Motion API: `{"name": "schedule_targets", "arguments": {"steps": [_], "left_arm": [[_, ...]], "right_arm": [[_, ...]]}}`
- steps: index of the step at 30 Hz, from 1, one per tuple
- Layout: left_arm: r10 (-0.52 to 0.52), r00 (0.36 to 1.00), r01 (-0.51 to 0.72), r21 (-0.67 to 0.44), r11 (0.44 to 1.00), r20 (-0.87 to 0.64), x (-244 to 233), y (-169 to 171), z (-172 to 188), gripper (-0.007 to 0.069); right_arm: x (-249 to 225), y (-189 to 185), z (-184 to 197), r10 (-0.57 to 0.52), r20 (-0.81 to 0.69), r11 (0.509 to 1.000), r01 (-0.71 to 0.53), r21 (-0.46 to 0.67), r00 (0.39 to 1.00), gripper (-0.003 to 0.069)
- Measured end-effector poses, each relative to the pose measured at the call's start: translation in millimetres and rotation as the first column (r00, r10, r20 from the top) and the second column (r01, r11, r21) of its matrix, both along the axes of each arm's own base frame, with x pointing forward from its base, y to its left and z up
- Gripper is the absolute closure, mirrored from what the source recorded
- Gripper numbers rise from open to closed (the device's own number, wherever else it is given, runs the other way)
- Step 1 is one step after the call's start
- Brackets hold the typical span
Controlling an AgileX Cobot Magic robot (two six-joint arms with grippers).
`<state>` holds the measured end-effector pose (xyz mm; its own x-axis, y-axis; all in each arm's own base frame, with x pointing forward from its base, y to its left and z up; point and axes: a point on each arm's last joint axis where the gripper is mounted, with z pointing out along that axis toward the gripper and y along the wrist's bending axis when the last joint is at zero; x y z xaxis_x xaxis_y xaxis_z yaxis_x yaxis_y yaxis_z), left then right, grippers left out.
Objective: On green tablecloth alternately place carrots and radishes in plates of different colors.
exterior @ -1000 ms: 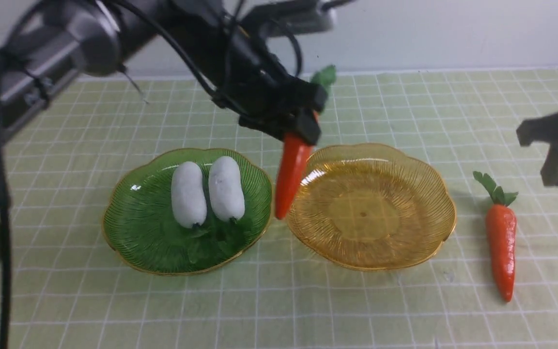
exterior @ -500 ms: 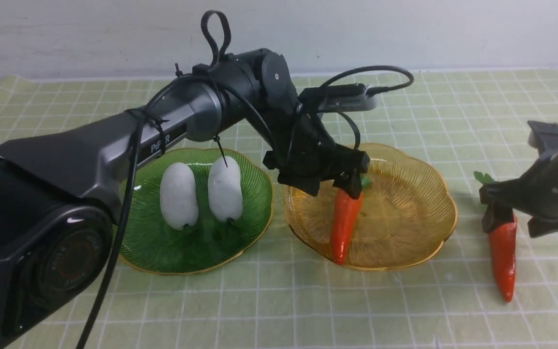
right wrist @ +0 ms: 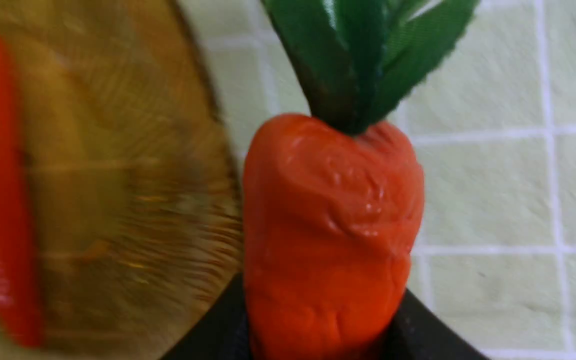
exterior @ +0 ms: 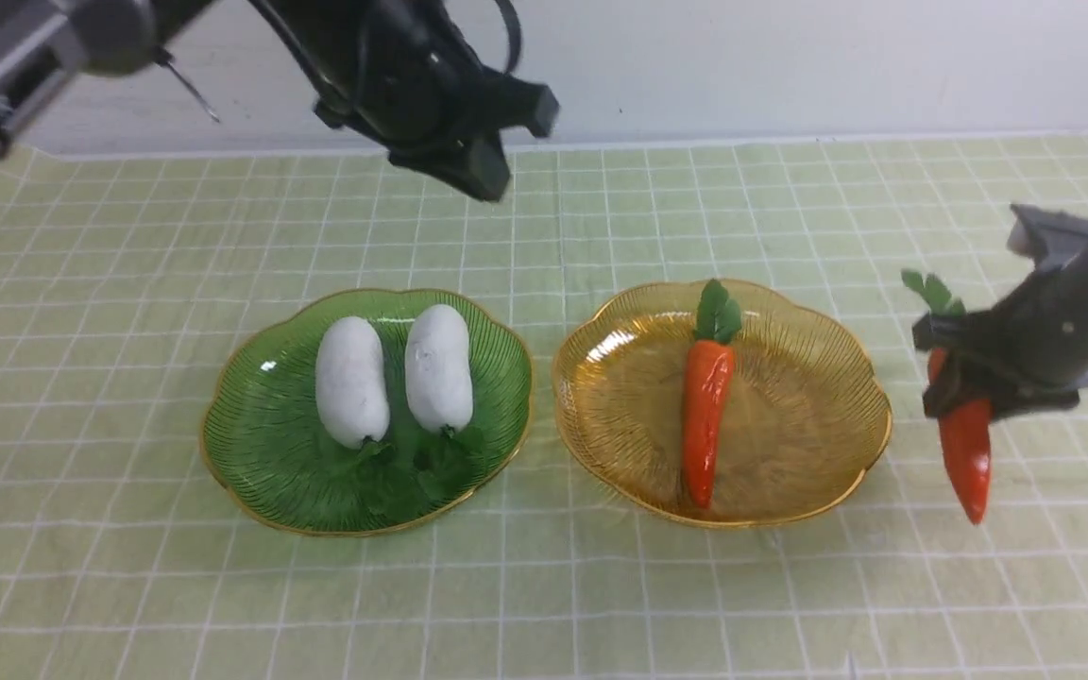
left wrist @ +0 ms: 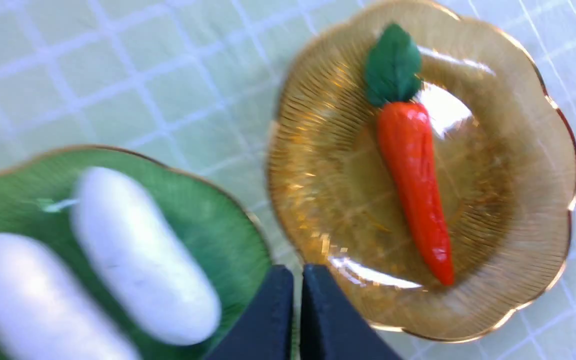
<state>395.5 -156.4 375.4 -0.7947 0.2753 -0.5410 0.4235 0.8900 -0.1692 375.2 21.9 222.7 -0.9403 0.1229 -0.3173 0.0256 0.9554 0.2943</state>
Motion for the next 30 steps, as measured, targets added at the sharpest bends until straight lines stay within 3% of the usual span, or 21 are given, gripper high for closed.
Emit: {"name": "schedule_targets", "arguments": {"steps": [3,7,14,16,19,22,28,30], "left_arm": [[0.025,0.997,-0.029,0.049,0.998,0.07,-21.5,18.1,26.8,0.0633],[0.033,0.998,-0.038,0.105,0.994,0.045,-58.4,34.5,29.7,0.0633],[0.039,0.999,-0.036,0.125,0.992,-0.029,-140.4,61.7,7.4,0.0633],[0.04,0.999,-0.037,0.111,0.993,-0.025,-156.3,66.1,1.8,0.0633],[0.045,0.999,-0.043,0.096,0.994,-0.015,-183.0,74.5,-11.0,0.0633],[0.051,0.999,-0.052,0.079,0.996,0.009,-203.2,80.9,-20.8,0.0633],[0.088,0.992,-0.09,0.017,0.996,0.092,-239.4,92.8,-32.9,0.0633],[0.108,0.985,-0.107,-0.013,0.994,0.135,-251.3,97.2,-38.5,0.0633]], "right_arm": [[3.5,33.6,34.7,0.089,0.152,0.992,-0.101,0.074,0.984,0.0404],[10.1,64.6,25.4,0.155,0.17,0.98,-0.173,0.1,0.973,0.0395],[16.7,65.8,3.6,0.092,0.09,0.986,-0.103,0.133,0.992,0.0125],[16.9,65.9,5.1,0.087,0.089,0.986,-0.099,0.137,0.992,0.0083],[14.2,66.4,13.5,0.12,0.072,0.982,-0.129,0.135,0.99,0.0077],[5.1,66.3,37.5,0.192,0.075,0.973,-0.2,0.116,0.978,0.0159],[-42.2,58.1,125.9,0.242,0.255,0.964,-0.262,0.048,0.936,0.0558],[-68.4,54.2,160.1,0.24,0.343,0.963,-0.266,0.031,0.908,0.0619]]}}
